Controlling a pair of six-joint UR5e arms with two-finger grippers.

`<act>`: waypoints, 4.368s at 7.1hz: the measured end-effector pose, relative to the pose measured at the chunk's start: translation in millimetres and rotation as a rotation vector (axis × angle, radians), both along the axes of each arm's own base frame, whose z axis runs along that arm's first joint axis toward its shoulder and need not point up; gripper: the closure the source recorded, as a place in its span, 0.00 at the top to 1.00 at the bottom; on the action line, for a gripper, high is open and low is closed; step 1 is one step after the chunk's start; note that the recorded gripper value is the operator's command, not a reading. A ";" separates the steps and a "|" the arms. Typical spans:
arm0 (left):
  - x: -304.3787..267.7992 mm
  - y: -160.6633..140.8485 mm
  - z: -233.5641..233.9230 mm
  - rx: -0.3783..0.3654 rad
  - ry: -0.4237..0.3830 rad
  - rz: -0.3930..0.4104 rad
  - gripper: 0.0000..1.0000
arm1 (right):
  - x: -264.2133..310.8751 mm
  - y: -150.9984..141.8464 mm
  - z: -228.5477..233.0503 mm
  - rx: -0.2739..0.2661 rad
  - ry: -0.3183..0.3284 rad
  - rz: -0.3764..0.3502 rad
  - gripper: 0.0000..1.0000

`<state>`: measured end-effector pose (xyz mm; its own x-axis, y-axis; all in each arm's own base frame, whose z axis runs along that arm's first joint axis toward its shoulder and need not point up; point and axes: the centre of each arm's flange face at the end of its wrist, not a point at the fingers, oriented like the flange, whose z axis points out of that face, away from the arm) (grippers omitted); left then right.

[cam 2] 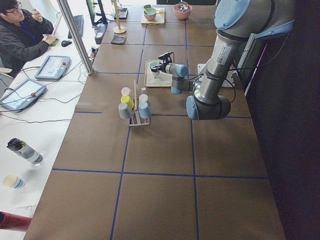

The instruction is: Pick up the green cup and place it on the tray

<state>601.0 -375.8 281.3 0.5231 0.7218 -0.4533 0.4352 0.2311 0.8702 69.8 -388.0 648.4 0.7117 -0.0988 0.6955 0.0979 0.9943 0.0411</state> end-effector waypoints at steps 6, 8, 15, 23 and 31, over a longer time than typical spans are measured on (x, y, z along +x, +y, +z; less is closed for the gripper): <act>-2.4 -2.5 2.7 0.000 -0.004 -0.002 0.99 | 0.0 0.5 1.0 -0.001 0.000 -0.001 1.00; -13.5 -12.0 -5.7 0.018 -0.001 -0.019 1.00 | -0.1 -0.1 -0.2 0.001 -0.001 0.000 1.00; -154.1 -4.0 -88.3 0.043 -0.193 0.047 1.00 | 0.0 -1.1 -1.4 0.001 0.001 0.003 1.00; -442.4 -155.2 -7.9 -0.472 -0.960 0.340 1.00 | 0.4 -3.6 -3.3 0.033 0.005 0.001 1.00; -685.0 -114.9 382.4 -1.064 -0.570 0.326 1.00 | 0.3 -4.1 -5.9 0.040 0.004 0.001 1.00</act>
